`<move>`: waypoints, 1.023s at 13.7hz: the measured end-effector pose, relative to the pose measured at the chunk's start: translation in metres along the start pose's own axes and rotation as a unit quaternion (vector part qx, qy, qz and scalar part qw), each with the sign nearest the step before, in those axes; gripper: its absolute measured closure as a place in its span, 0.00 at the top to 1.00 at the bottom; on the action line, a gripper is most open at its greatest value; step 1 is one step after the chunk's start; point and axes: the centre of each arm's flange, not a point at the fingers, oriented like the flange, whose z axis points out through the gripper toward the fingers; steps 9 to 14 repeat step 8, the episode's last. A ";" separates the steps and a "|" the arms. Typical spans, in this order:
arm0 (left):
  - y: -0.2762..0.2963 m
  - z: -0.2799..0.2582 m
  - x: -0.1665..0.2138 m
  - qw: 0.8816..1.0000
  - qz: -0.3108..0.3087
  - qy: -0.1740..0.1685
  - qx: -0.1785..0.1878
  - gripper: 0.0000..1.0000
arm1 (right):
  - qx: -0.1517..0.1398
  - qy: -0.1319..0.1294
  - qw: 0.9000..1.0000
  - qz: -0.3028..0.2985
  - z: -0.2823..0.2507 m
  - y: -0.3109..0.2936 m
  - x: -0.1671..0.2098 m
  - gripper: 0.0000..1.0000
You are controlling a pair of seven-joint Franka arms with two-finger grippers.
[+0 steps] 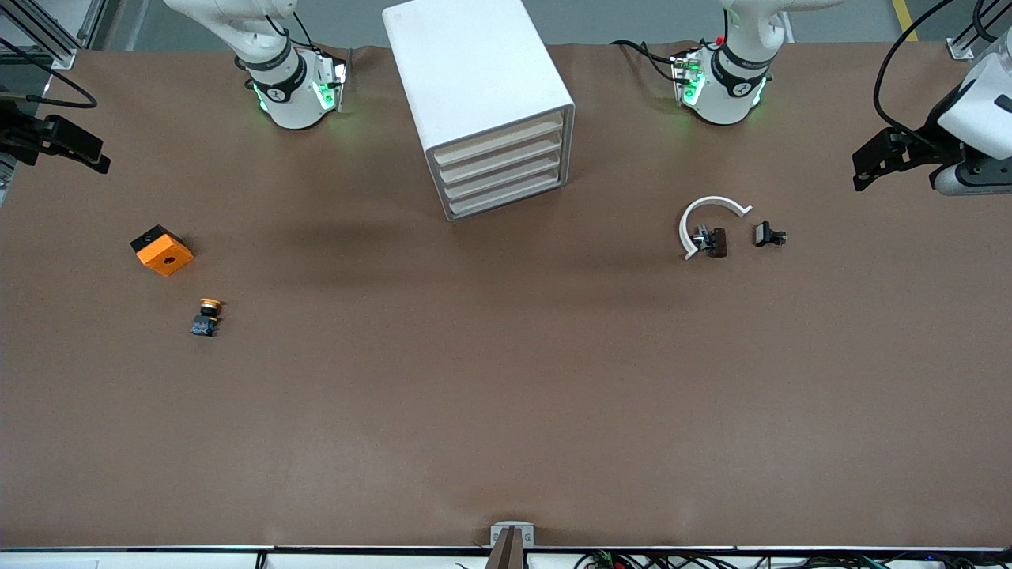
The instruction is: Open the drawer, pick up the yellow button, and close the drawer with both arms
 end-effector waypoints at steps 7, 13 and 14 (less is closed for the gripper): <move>0.002 0.000 0.000 1.000 0.001 0.000 0.000 1.00 | 0.018 0.016 1.000 0.005 -0.002 0.003 0.006 1.00; 0.001 0.000 0.000 1.000 0.001 -0.001 0.000 1.00 | 0.019 0.018 1.000 0.006 -0.001 0.005 0.007 1.00; 0.001 0.000 0.000 1.000 0.001 -0.001 0.000 1.00 | 0.019 0.018 1.000 0.006 -0.001 0.005 0.007 1.00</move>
